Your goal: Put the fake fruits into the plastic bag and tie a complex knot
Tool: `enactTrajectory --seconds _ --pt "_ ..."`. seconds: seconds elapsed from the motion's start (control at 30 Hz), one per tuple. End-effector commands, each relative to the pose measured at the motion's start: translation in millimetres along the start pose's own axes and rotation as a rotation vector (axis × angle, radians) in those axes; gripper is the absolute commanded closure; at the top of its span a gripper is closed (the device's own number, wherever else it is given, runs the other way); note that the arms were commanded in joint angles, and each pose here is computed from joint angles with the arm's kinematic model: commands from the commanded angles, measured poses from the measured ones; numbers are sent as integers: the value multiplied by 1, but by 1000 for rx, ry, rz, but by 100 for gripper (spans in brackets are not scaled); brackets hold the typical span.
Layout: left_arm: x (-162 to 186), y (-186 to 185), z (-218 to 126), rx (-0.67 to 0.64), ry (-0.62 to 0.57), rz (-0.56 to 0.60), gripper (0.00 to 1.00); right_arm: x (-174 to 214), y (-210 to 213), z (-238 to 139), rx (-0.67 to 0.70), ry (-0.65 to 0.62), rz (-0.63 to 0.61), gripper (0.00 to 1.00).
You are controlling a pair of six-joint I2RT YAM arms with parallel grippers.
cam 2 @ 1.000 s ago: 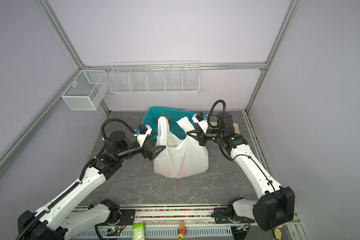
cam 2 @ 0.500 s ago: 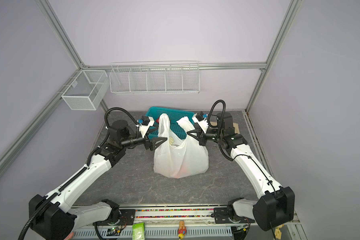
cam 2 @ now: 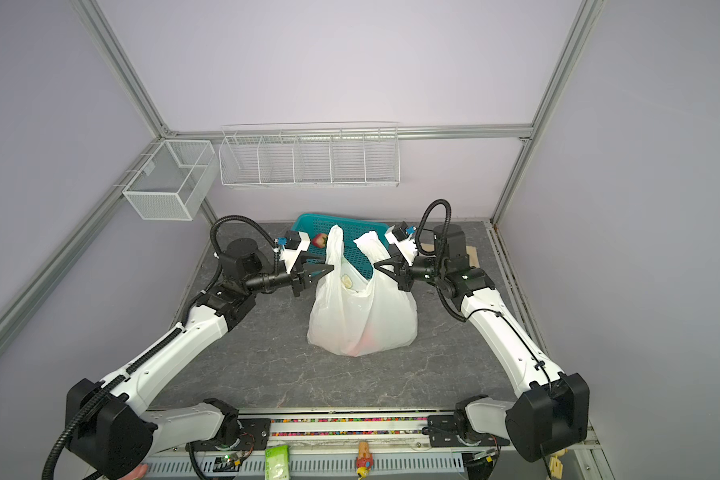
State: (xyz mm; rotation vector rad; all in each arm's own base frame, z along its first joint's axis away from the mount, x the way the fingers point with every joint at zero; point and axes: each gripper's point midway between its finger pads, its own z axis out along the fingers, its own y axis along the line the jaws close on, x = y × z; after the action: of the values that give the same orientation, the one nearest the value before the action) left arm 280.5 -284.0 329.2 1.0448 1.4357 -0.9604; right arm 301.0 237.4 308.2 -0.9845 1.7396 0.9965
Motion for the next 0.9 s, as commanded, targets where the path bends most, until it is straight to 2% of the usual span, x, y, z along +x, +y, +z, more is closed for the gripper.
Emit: enactTrajectory --seconds 0.0,0.07,0.27,0.4,0.5,0.7,0.77,0.83,0.87 --pt "0 -8 2 33 -5 41 91 -7 0 -5 19 -25 11 94" --pt "3 -13 4 37 17 63 100 -9 0 -6 20 -32 35 94" --pt "8 -31 2 63 103 145 100 -7 -7 -10 85 -14 141 93" --pt "19 -42 2 45 235 235 100 -1 -10 -10 101 25 194 93" --pt "26 -45 4 16 320 302 100 5 -13 -11 121 50 206 92" --pt "32 -52 11 -30 484 466 100 2 -6 -11 78 51 183 91" --pt "27 -51 12 -47 493 485 100 2 -7 -11 85 53 175 91" --pt "19 -51 12 -66 450 492 100 2 -6 -11 84 49 168 91" --pt "17 -53 10 -62 430 497 94 2 -7 -11 86 49 166 91"
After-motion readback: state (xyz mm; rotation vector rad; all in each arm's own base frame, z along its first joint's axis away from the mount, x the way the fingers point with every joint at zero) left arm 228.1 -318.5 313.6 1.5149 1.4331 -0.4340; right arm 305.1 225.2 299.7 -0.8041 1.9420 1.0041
